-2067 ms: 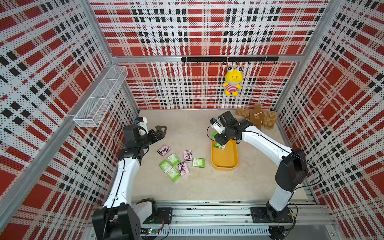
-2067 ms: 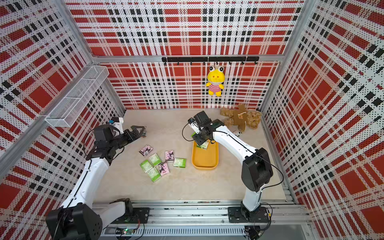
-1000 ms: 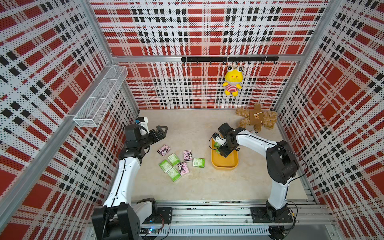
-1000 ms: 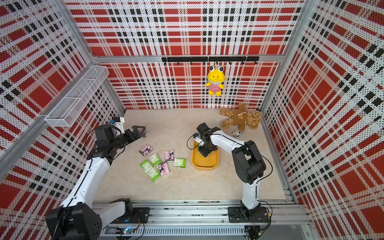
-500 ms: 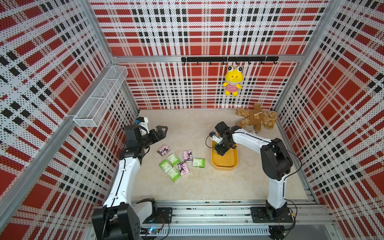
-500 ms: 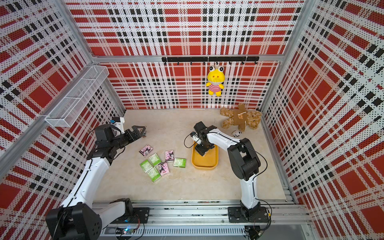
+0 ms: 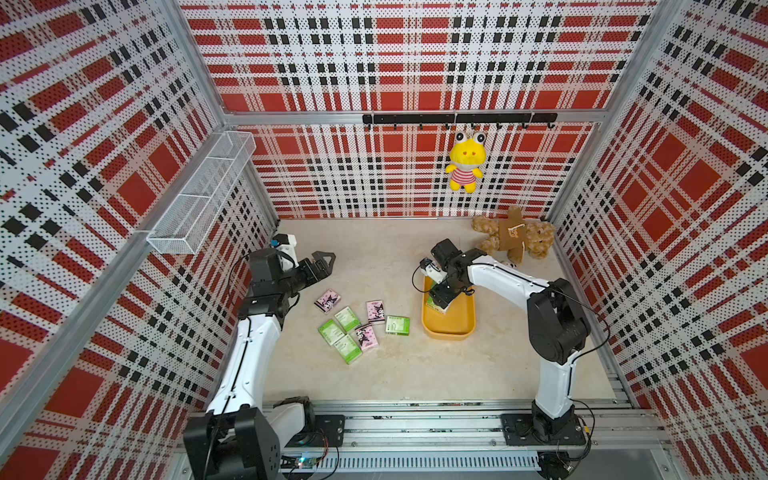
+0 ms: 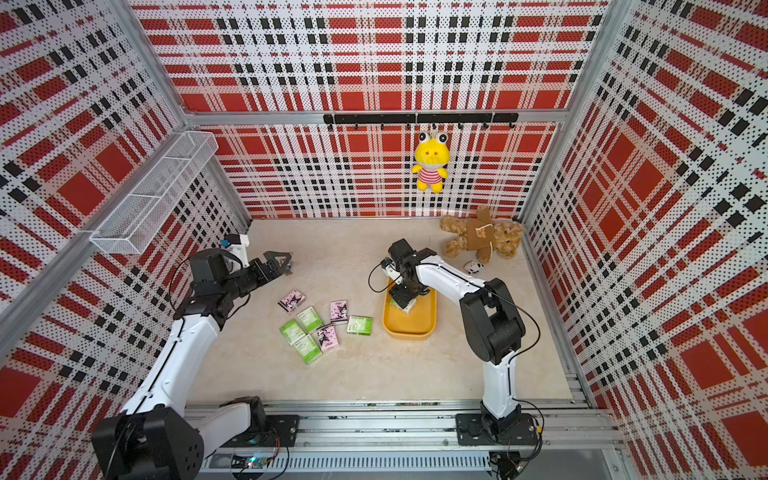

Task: Put the pocket tissues into the storage box
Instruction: Place the pocket tissues in the storage box.

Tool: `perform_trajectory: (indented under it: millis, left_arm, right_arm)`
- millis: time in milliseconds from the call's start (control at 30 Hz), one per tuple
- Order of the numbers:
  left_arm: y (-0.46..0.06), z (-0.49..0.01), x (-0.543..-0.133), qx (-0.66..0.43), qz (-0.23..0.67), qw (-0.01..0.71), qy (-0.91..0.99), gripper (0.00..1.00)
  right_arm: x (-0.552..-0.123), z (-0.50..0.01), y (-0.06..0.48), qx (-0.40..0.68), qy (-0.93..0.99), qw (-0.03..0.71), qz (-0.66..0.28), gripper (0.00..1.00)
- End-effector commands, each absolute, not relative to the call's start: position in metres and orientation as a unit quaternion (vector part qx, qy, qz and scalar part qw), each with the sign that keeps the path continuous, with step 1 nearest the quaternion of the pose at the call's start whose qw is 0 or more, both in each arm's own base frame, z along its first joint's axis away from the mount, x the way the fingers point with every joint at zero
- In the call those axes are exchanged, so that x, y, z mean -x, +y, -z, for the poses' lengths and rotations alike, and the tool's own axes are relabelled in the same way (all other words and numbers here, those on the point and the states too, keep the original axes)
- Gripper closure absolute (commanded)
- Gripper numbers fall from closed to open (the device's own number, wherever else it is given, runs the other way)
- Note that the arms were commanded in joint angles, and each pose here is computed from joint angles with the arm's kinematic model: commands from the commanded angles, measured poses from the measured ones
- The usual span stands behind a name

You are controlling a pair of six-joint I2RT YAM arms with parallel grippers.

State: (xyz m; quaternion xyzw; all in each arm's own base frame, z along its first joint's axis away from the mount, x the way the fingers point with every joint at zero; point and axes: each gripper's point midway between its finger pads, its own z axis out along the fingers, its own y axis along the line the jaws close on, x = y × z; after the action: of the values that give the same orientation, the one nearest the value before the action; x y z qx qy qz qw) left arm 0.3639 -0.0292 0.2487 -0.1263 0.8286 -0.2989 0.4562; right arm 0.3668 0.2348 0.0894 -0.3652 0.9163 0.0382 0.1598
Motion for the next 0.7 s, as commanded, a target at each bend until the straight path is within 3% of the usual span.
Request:
perform_trajectory:
  millis: [0, 300, 667]
  left_arm:
    - [-0.028, -0.252, -0.365, 0.117, 0.295, 0.467, 0.825, 0.00]
    - [-0.030, -0.255, -0.366, 0.114, 0.297, 0.469, 0.824, 0.00]
    - [-0.032, -0.254, -0.368, 0.113, 0.297, 0.466, 0.826, 0.00]
  right_arm:
    - [-0.349, -0.130, 0.251, 0.351, 0.911, 0.187, -0.108, 0.27]
    - [-0.297, -0.097, 0.255, 0.331, 0.919, 0.124, -0.175, 0.28]
    - [-0.292, -0.053, 0.259, 0.331, 0.924, 0.079, -0.173, 0.28]
